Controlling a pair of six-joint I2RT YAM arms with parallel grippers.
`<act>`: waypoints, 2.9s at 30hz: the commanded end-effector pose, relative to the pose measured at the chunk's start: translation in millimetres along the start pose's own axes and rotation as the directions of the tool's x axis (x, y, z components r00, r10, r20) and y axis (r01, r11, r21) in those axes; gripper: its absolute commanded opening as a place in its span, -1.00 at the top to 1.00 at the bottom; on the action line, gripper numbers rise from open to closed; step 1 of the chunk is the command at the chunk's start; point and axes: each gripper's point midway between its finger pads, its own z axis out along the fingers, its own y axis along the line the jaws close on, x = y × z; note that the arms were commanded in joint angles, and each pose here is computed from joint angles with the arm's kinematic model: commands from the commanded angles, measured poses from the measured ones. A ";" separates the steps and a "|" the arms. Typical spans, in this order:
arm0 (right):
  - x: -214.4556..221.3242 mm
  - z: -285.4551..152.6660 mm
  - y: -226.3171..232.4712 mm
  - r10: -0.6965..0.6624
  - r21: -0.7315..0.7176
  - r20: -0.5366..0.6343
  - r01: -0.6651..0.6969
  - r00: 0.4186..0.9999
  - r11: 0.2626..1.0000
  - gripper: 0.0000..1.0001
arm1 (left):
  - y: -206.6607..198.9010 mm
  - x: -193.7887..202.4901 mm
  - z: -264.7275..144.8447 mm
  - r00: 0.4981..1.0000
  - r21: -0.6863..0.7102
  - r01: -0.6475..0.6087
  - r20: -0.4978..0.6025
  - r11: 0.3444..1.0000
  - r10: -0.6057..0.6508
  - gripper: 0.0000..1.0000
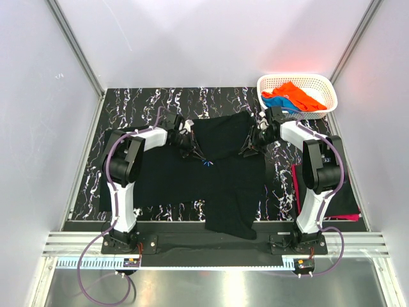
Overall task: Fold and stack the t-shirts
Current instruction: Fold the tshirt
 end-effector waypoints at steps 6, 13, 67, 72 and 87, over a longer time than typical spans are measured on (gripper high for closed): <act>-41.5 -3.5 -20.6 -0.197 0.145 0.111 0.180 0.974 0.973 0.06 | -22.3 -9.6 -5.0 0.998 0.081 -0.044 -0.031 0.996 0.047 0.60; -64.4 9.6 -14.7 -0.250 0.118 0.155 0.233 0.956 0.965 0.11 | -16.5 -14.2 4.2 0.998 0.071 -0.041 -0.037 0.997 0.043 0.45; -3.2 -18.9 -34.0 0.166 0.053 -0.054 -0.164 0.985 0.985 0.67 | -16.6 7.6 -27.0 0.996 0.065 0.054 -0.079 0.996 -0.049 0.65; -56.2 -48.6 -34.9 0.014 0.199 0.134 -0.041 0.991 0.979 0.30 | -12.8 -5.4 -65.6 0.999 0.010 -0.044 0.008 0.999 0.044 0.47; -195.7 -18.8 19.5 -0.153 0.292 0.436 0.021 0.887 0.956 0.19 | 129.4 -93.9 -222.1 0.861 -0.333 0.282 0.501 0.900 -0.085 0.41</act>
